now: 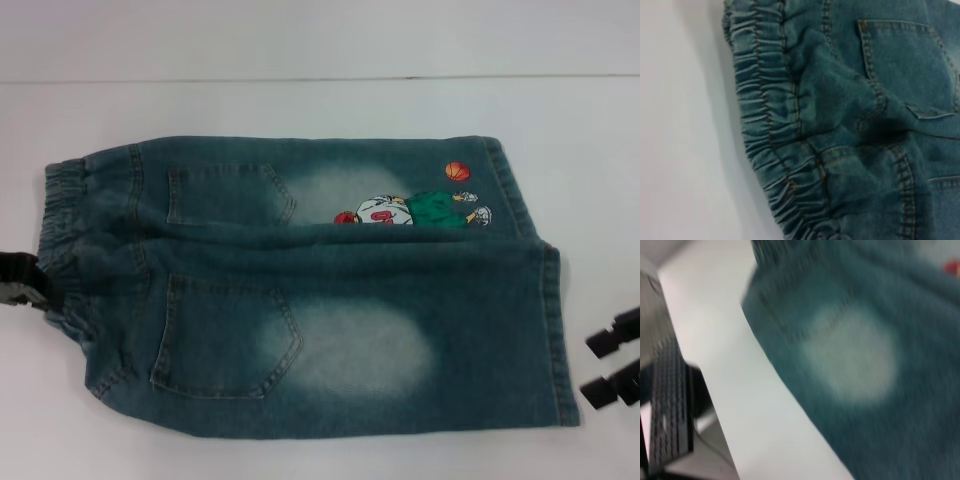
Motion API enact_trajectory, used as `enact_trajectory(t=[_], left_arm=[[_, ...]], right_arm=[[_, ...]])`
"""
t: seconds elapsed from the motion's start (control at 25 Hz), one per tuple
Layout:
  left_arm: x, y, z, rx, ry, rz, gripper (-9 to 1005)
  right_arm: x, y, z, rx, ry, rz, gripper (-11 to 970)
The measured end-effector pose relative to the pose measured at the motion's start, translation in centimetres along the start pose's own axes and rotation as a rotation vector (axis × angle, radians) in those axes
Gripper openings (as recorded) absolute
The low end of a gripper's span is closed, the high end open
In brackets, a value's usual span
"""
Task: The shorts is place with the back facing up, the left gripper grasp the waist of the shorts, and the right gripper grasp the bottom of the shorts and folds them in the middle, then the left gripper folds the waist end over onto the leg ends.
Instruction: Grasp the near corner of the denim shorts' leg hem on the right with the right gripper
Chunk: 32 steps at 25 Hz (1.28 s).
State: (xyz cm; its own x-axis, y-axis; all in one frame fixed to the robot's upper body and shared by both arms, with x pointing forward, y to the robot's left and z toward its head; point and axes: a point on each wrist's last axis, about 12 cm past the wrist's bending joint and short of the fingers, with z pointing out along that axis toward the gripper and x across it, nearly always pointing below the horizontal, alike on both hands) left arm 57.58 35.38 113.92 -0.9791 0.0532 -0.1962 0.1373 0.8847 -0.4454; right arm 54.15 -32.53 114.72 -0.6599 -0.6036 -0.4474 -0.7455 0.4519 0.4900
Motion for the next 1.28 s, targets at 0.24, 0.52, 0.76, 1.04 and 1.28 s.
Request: enact_trajectory(t=[0.24, 0.52, 0.76, 1.04, 1.28], left_arm=[[-0.3, -0.3, -0.1, 0.003, -0.002, 0.011, 38], [-0.5, -0.5, 0.0, 0.007, 0.001, 0.016, 38], [-0.6, -0.4, -0.2, 0.004, -0.003, 0.017, 38], [-0.7, -0.5, -0.2, 0.003, -0.003, 0.019, 39], [-0.6, -0.5, -0.2, 0.003, -0.003, 0.019, 39]], right_arm=[[-0.2, -0.2, 0.7, 0.016, 0.129, 0.014, 939], [-0.1, -0.5, 2.5, 0.004, 0.237, 0.018, 931], [-0.4, -0.5, 3.3, -0.001, 0.279, 0.013, 924], [-0.6, -0.5, 4.1, -0.003, 0.321, 0.013, 916], [-1.0, -0.5, 4.9, -0.003, 0.332, 0.010, 909]])
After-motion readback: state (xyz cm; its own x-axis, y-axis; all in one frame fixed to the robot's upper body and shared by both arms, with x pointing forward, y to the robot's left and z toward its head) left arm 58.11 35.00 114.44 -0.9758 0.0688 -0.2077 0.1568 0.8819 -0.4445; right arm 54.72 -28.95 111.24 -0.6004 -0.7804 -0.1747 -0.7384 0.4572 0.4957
